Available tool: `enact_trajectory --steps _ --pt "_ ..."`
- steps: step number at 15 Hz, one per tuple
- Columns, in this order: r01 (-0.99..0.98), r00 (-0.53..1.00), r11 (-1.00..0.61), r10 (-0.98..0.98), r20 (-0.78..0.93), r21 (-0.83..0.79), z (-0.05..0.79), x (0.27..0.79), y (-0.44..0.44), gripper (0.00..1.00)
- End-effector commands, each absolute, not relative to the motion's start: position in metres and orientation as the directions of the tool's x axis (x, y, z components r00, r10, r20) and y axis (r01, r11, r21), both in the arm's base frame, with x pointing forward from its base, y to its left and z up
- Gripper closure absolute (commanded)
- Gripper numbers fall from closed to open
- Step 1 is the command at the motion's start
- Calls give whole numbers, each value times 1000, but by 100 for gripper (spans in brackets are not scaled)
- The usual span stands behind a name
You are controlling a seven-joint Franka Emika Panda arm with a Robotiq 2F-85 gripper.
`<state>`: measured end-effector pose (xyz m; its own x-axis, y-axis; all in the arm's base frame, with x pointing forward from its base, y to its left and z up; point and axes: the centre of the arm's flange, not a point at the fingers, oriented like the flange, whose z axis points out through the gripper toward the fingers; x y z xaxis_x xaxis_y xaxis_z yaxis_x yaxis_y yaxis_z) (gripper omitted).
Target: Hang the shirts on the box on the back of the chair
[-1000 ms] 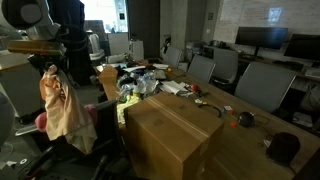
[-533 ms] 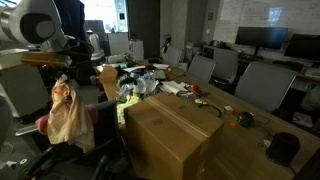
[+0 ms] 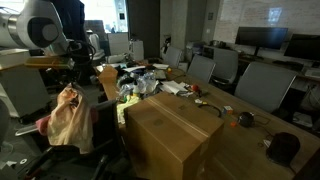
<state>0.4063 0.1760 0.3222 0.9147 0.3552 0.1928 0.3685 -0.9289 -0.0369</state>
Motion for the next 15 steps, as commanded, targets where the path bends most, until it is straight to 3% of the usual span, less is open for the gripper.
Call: enact_trajectory --steps 1,5,6,10,15 --pt "380 903 -925 376 208 23 329 410 178 31" --pt "374 898 -920 391 200 120 337 411 160 2" --pt "365 901 -919 389 193 149 341 411 150 0" --pt "279 928 -923 331 174 266 364 411 97 0" --pt "104 982 -950 145 119 294 395 385 25 0"
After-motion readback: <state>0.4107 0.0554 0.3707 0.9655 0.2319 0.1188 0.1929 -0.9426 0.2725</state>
